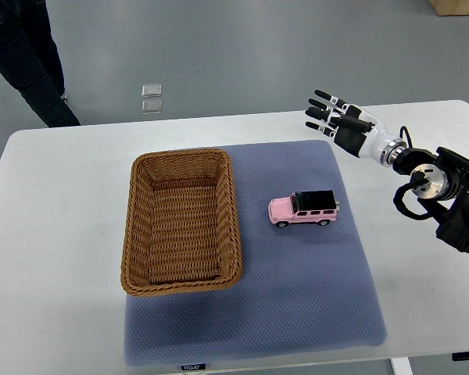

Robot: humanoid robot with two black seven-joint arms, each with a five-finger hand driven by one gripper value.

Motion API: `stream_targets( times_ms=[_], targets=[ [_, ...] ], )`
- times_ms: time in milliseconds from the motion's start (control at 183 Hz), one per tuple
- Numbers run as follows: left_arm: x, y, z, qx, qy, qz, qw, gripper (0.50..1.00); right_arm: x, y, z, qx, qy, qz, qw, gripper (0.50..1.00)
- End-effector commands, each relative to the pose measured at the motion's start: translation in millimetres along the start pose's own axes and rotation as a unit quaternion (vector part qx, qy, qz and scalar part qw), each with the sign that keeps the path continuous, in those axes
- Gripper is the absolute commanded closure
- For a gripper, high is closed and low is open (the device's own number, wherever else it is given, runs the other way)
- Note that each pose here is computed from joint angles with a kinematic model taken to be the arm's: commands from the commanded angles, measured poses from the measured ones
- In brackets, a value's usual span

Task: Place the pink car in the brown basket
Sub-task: 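Move the right hand over the pink toy car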

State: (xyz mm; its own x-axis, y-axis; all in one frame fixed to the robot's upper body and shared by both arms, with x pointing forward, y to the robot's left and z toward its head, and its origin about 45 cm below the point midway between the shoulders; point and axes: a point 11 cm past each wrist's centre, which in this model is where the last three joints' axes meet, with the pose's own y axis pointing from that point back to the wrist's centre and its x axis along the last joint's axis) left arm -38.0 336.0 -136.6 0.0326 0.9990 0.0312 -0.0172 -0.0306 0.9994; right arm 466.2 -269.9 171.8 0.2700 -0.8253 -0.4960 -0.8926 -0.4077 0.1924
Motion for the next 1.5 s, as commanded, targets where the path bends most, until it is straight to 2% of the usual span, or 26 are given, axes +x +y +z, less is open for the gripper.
stream_targets(
  times_ms=[0,318,520,646,799,903,1029,1161,1369,1495],
  targets=[
    [0,0,0,0.0,0.0,-0.001,1.0,0.5,-1,0,-1,0.002,0.0,0.0,1.0,0.585],
    [0,0,0,-0.001,0.003,0.0,1.0,0.5,5,1,-1,0.005,0.008,0.016,1.0,0.585],
    [2,0,0,0.0,0.001,0.003,1.0,0.5,-4,4,-2,-0.008,0.05,-0.037,0.998,0.587],
    [2,0,0,0.0,0.002,0.003,1.0,0.5,-5,7,-16,-0.016,0.131,-0.068,0.989,0.589],
    [1,0,1,-0.001,0.002,0.002,1.0,0.5,-13,10,-13,-0.042,0.219,-0.109,0.969,0.591],
    [2,0,0,0.0,0.002,0.003,1.0,0.5,-9,17,-18,-0.057,0.302,-0.126,0.943,0.591],
    [2,0,1,-0.001,0.001,0.003,1.0,0.5,-32,17,-19,-0.063,0.399,-0.189,0.895,0.591],
    [2,0,1,-0.001,0.001,0.003,1.0,0.5,-41,23,-23,-0.071,0.464,-0.224,0.854,0.591],
    [2,0,1,-0.001,0.002,0.003,1.0,0.5,-48,32,-13,-0.124,0.564,-0.272,0.77,0.591],
    [2,0,1,-0.001,0.002,0.003,1.0,0.5,-50,33,-10,-0.148,0.59,-0.287,0.74,0.589]
  ],
)
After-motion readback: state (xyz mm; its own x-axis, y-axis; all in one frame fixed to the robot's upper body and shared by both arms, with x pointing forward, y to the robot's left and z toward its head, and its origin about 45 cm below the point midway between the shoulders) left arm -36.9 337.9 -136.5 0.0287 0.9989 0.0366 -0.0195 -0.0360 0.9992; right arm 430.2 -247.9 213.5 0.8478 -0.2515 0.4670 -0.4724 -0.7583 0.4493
